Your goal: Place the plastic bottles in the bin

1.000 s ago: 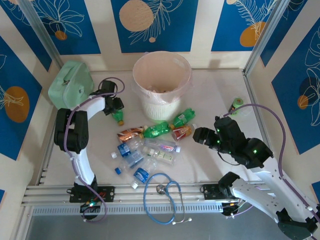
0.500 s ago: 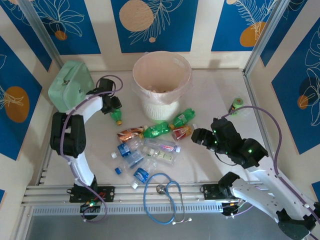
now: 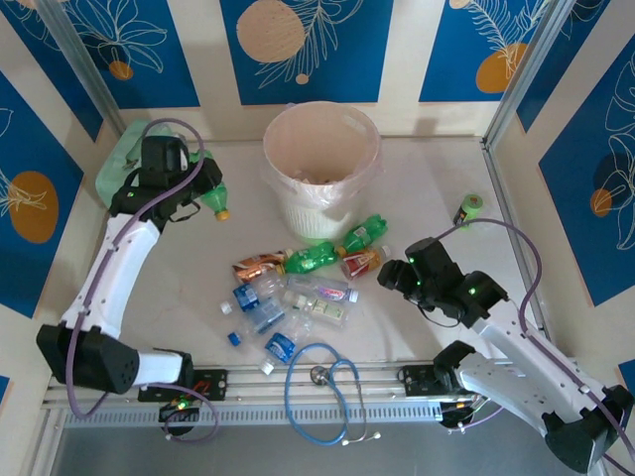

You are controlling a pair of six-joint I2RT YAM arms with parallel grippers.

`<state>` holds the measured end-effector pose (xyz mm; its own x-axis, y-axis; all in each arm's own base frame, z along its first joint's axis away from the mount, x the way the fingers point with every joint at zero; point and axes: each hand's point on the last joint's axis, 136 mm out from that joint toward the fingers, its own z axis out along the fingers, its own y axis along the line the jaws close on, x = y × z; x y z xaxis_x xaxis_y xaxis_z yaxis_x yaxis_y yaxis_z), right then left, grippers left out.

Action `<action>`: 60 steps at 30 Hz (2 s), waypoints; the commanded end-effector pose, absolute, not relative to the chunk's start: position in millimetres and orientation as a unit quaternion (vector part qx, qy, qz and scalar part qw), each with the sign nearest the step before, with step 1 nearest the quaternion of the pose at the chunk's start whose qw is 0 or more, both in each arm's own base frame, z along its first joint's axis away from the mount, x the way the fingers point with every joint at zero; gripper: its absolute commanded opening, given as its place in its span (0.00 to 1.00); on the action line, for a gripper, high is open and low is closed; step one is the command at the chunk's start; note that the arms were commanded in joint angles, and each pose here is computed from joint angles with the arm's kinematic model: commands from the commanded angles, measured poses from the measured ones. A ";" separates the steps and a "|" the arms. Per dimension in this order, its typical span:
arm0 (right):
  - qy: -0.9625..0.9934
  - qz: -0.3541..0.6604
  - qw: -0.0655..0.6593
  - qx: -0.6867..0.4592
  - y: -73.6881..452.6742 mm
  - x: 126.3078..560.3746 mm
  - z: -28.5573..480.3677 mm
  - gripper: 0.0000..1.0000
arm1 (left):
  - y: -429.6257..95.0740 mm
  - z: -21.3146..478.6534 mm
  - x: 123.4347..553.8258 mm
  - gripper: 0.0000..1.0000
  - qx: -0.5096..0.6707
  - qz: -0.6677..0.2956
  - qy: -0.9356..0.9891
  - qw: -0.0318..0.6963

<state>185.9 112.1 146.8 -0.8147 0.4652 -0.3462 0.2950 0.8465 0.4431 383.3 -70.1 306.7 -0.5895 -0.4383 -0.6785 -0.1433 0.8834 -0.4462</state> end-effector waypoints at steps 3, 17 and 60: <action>0.928 0.202 0.221 0.221 110.6 181.8 143.3 0.78 | -93.8 364.9 365.1 0.49 -0.141 -0.243 0.851 0.443; 0.927 0.203 0.215 0.229 110.4 184.9 140.8 0.77 | -178.1 449.4 379.9 0.49 -0.085 -0.395 0.772 0.490; 0.933 0.212 0.213 0.197 128.4 187.4 148.2 0.79 | -277.1 398.4 439.9 0.78 -0.017 -0.376 0.819 0.434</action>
